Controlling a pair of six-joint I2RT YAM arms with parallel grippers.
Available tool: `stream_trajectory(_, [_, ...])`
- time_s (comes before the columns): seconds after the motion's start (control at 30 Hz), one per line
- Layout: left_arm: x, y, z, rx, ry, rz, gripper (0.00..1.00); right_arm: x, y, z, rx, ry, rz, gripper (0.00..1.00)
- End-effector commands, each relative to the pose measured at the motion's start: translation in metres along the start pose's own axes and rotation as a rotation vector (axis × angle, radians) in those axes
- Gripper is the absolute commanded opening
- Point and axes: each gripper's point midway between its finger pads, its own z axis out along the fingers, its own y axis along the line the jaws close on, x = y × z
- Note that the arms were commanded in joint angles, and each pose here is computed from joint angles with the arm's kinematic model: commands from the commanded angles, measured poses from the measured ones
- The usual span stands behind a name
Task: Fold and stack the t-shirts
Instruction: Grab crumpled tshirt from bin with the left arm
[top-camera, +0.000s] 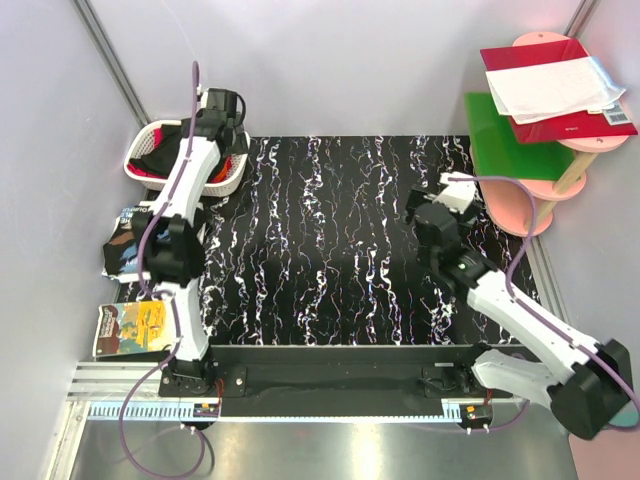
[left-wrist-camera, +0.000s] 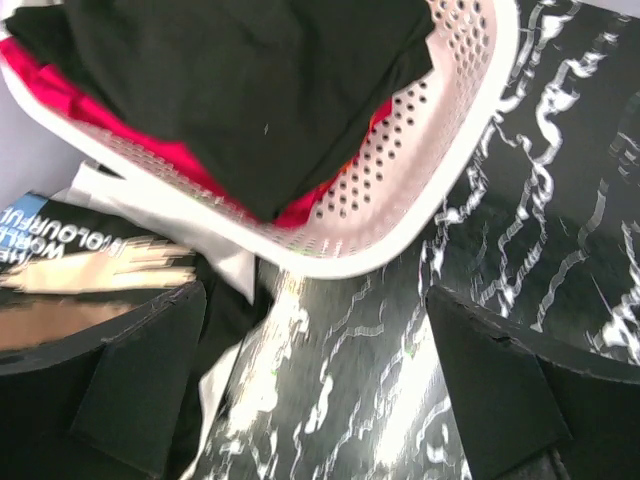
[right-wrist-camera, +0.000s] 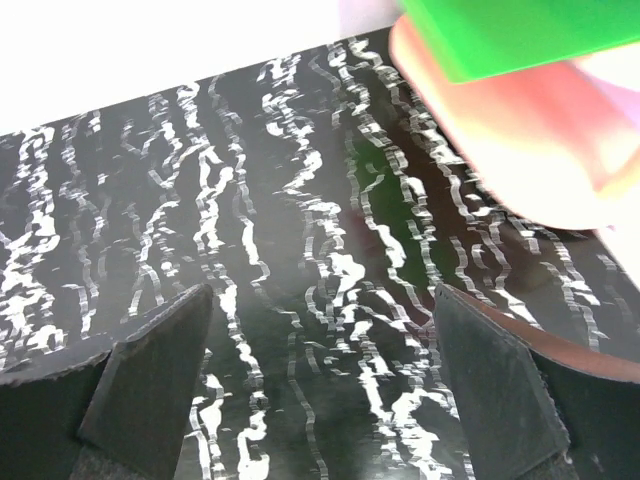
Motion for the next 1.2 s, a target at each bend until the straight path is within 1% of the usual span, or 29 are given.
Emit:
stream_trajectory(0.0, [0.000,0.001,0.031,-0.066,0.029,0.004,0.99,-0.010,-0.022,-0.007,0.052,-0.094,0.004,1.00])
stream_trajectory(0.03, [-0.005,0.003,0.034,-0.073,0.020,-0.002,0.99,-0.013,-0.024,-0.009,0.041,-0.106,0.000,1.00])
stream_trajectory(0.07, [0.001,0.003,0.044,-0.083,0.037,0.005,0.99,-0.013,-0.023,-0.009,0.032,-0.111,0.001,0.99])
stream_trajectory(0.13, [-0.001,0.007,0.053,-0.097,0.037,-0.002,0.99,-0.010,-0.016,-0.006,0.000,-0.117,-0.017,1.00])
stream_trajectory(0.17, [0.006,0.007,0.064,-0.111,0.056,0.009,0.99,-0.009,-0.014,-0.005,-0.003,-0.117,-0.020,1.00])
stream_trajectory(0.4, [0.011,0.028,0.098,-0.198,0.067,-0.019,0.99,0.011,-0.001,0.016,0.045,-0.057,-0.125,1.00])
stream_trajectory(0.43, [0.007,0.027,0.100,-0.194,0.060,-0.023,0.99,0.013,0.000,0.017,0.048,-0.052,-0.134,1.00])
stream_trajectory(0.5, [0.012,0.027,0.112,-0.191,0.073,-0.025,0.99,0.016,0.002,0.021,0.055,-0.043,-0.153,1.00])
stream_trajectory(0.6, [0.012,0.033,0.127,-0.177,0.082,-0.065,0.98,0.021,0.006,0.025,0.059,-0.032,-0.181,1.00])
stream_trajectory(0.63, [0.011,0.032,0.131,-0.163,0.080,-0.072,0.94,0.021,0.007,0.026,0.059,-0.031,-0.185,1.00])
stream_trajectory(0.67, [0.011,0.030,0.133,-0.150,0.080,-0.076,0.84,0.023,0.008,0.028,0.062,-0.027,-0.200,1.00])
stream_trajectory(0.7, [0.010,0.031,0.135,-0.146,0.077,-0.080,0.78,0.025,0.008,0.029,0.063,-0.024,-0.207,1.00])
stream_trajectory(0.77, [0.010,0.031,0.141,-0.136,0.078,-0.077,0.60,0.027,0.011,0.033,0.064,-0.020,-0.224,1.00])
stream_trajectory(0.8, [0.010,0.033,0.143,-0.139,0.079,-0.083,0.38,0.028,0.012,0.034,0.063,-0.018,-0.228,1.00])
stream_trajectory(0.87, [0.009,0.032,0.142,-0.130,0.078,-0.095,0.12,0.033,0.015,0.037,0.064,-0.007,-0.249,1.00])
stream_trajectory(0.9, [0.006,0.033,0.135,-0.126,0.074,-0.106,0.00,0.033,0.016,0.038,0.064,-0.006,-0.250,1.00])
stream_trajectory(1.0, [-0.004,0.032,0.120,-0.101,0.055,-0.150,0.00,0.040,0.022,0.042,0.049,0.011,-0.260,1.00])
stream_trajectory(1.07, [-0.028,0.029,0.095,-0.044,0.007,-0.195,0.00,0.045,0.027,0.043,0.035,0.021,-0.253,1.00])
stream_trajectory(1.1, [-0.048,0.031,0.075,-0.015,-0.039,-0.223,0.00,0.046,0.027,0.044,0.032,0.024,-0.252,0.99])
stream_trajectory(1.17, [-0.073,0.024,0.048,0.071,-0.091,-0.266,0.00,0.050,0.029,0.045,0.025,0.033,-0.257,1.00])
